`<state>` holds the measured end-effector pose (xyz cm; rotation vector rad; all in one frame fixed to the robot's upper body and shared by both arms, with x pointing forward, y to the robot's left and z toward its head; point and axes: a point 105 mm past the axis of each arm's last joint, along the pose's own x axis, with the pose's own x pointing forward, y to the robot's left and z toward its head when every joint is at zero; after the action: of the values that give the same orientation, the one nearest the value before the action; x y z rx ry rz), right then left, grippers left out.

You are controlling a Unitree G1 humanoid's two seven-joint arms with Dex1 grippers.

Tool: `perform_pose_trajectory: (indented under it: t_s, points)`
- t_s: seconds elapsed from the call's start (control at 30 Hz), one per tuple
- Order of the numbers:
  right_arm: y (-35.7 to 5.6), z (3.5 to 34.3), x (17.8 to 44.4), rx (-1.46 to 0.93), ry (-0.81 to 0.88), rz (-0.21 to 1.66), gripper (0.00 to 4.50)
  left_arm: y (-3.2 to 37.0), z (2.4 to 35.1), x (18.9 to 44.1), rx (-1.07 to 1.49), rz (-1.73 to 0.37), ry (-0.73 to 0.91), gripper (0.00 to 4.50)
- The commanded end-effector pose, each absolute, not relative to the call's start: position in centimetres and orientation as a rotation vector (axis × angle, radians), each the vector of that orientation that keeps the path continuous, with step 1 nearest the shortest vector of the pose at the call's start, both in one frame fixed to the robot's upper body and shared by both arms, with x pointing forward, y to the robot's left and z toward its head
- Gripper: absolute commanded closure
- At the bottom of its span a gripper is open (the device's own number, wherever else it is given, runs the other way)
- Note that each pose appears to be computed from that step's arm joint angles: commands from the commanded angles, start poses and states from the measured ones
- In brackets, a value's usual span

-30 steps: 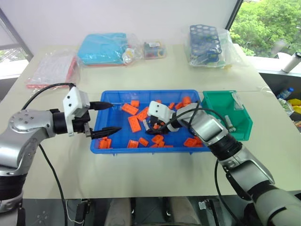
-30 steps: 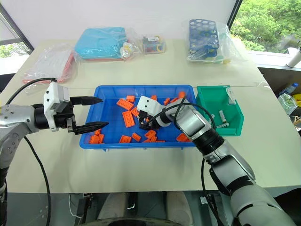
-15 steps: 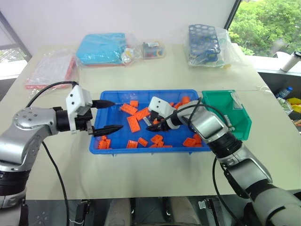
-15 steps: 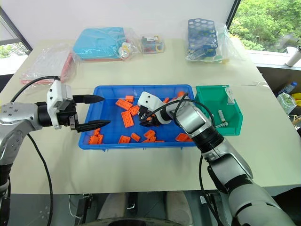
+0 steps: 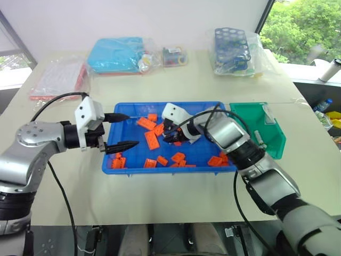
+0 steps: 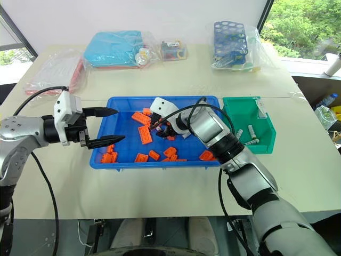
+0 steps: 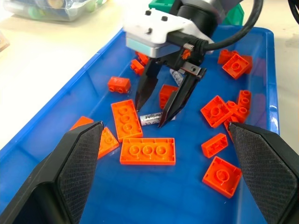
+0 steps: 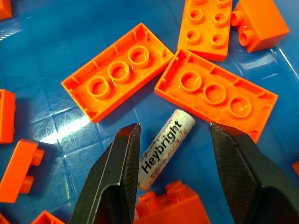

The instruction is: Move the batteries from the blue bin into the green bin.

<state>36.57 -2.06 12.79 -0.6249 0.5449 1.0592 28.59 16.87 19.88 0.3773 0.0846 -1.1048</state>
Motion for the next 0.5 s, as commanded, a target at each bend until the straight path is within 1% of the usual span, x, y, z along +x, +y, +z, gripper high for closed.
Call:
perform_pose_trajectory:
  t_s: [0.03, 0.23, 0.33, 0.4, 0.43, 0.47, 0.5]
  points:
    - [-1.7, 13.2, 36.7, -0.675, 0.53, 1.069, 2.11, 16.7, 20.8, 28.6, 0.413, -1.108, 0.043, 0.0]
    - [-2.2, 11.5, 36.5, -0.699, 0.576, 1.072, 2.11, 16.9, 20.7, 28.5, 0.416, -1.099, 0.038, 0.0]
    - [-1.9, 11.4, 36.4, -0.685, 0.564, 1.079, 2.95, 16.9, 20.8, 28.5, 0.416, -1.095, 0.034, 0.0]
    - [-1.6, 11.6, 36.4, -0.677, 0.555, 1.083, 3.72, 16.9, 20.8, 28.5, 0.417, -1.092, 0.032, 0.0]
    - [-1.4, 11.8, 36.4, -0.675, 0.55, 1.084, 4.24, 16.9, 20.8, 28.5, 0.417, -1.091, 0.031, 0.0]
    - [-1.3, 11.9, 36.3, -0.673, 0.547, 1.087, 4.48, 17.0, 20.8, 28.5, 0.417, -1.09, 0.03, 0.0]
    - [-1.3, 11.9, 36.3, -0.673, 0.544, 1.088, 4.47, 17.0, 20.8, 28.6, 0.417, -1.089, 0.03, 0.0]
